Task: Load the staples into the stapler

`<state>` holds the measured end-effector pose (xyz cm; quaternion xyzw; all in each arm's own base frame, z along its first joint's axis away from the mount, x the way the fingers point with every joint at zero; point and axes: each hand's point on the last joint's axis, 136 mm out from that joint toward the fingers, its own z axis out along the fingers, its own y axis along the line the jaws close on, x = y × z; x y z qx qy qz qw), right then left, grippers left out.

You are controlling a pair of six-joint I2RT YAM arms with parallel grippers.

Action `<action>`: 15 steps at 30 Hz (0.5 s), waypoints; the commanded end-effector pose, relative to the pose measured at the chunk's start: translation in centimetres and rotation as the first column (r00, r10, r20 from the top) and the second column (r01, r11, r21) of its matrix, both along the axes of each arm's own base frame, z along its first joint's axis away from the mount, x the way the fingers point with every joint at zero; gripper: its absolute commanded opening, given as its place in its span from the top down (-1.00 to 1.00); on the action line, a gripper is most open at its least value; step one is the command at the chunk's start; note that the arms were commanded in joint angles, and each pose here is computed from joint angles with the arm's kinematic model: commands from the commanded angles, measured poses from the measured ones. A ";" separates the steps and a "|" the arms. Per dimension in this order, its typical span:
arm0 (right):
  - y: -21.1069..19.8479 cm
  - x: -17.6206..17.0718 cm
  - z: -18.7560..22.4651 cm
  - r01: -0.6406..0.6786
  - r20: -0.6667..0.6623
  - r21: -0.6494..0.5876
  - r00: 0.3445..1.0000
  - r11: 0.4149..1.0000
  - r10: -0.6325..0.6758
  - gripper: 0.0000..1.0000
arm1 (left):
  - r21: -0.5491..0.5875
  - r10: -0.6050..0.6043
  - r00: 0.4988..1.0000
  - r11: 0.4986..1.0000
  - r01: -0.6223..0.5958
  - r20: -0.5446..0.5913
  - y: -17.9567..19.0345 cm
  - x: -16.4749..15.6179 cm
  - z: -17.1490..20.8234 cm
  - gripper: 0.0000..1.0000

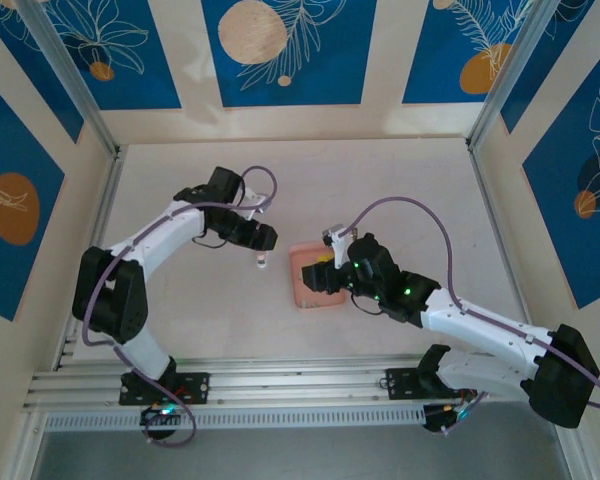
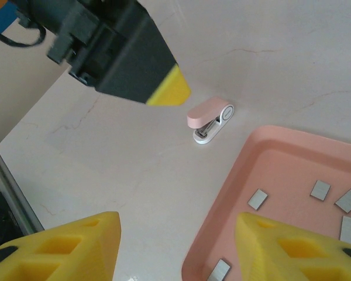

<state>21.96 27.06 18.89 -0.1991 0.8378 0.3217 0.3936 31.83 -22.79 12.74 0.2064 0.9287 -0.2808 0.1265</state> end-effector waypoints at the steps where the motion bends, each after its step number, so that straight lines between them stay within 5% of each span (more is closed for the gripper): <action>1: 0.2 0.3 1.0 0.008 0.030 -0.003 1.000 1.000 -0.008 -0.09 | 0.018 0.100 0.994 0.995 -0.099 -0.033 0.7 1.4 -1.4 -0.20; 15: 0.2 0.5 0.8 0.019 0.033 -0.006 0.999 1.000 -0.018 -0.10 | 0.118 0.162 0.984 0.981 -0.152 -0.078 2.5 2.5 -5.1 0.25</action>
